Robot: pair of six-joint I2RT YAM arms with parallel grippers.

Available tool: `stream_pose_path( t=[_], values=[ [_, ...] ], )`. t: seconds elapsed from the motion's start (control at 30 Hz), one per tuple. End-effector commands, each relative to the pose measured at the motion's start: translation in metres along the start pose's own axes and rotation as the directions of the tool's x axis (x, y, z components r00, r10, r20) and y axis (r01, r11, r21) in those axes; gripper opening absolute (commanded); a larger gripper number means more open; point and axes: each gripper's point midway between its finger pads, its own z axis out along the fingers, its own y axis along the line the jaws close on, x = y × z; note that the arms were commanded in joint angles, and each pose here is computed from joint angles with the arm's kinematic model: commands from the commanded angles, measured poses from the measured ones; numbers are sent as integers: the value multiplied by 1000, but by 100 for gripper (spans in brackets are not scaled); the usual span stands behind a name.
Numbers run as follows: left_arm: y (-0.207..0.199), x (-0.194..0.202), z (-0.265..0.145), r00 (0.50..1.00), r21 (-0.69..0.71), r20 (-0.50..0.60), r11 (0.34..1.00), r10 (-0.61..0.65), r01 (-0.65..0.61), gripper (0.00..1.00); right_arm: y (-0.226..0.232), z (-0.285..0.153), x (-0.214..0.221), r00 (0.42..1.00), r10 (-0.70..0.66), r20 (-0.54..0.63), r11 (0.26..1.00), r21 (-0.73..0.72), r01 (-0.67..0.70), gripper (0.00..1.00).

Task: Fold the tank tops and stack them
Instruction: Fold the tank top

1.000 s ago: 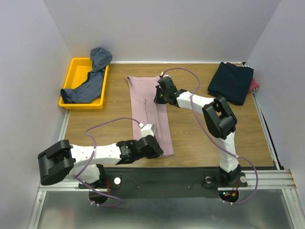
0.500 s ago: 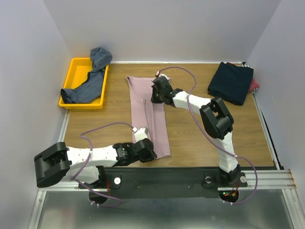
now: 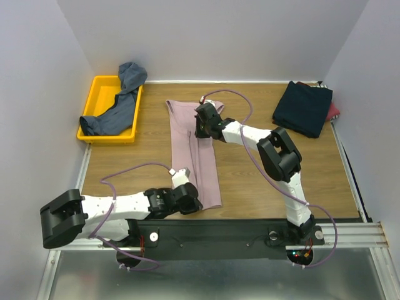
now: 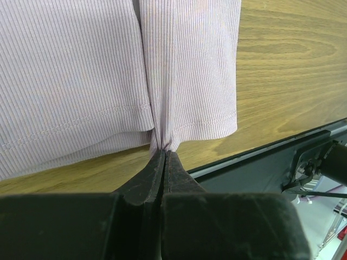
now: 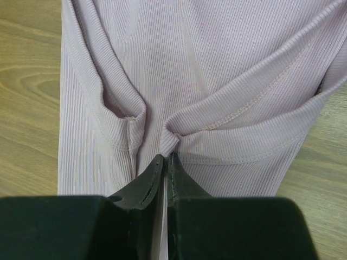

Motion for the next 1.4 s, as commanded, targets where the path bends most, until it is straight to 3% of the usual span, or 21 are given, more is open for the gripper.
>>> stream_pose_path(
  t=[0.0, 0.27, 0.73, 0.8, 0.9, 0.97, 1.1, 1.37],
  values=[
    [10, 4, -4, 1000, -16, -12, 1000, -14, 14, 0, 15, -4, -26, 997, -11, 78, 1000, -15, 12, 5],
    [14, 3, -10, 1000, -18, -7, 999, -28, 28, 0, 30, -13, -33, 994, -26, 102, 999, -28, 29, 5],
    [22, 4, -11, 999, -41, -9, 999, -33, 33, 0, 33, 2, -7, 997, -52, 56, 999, -13, 53, 7],
    [20, 1, -13, 1000, -41, 3, 999, -28, 28, 10, 32, 1, -7, 997, -51, 58, 999, -7, 52, 11],
    [15, -9, -22, 999, -27, 34, 999, -32, 33, 28, 32, -1, -10, 996, -58, 66, 998, -2, 58, 31],
    [8, -17, -31, 997, -8, 64, 999, -35, 35, 36, 33, -7, -19, 994, -62, 88, 998, -2, 62, 46],
    [-8, -37, -51, 991, 22, 125, 999, -41, 39, 39, 44, -19, -41, 988, -78, 132, 996, -27, 83, 63],
    [-33, -79, -77, 968, 35, 250, 999, -6, -3, 38, 30, -46, -90, 970, -70, 232, 998, 19, 67, 65]
  ],
)
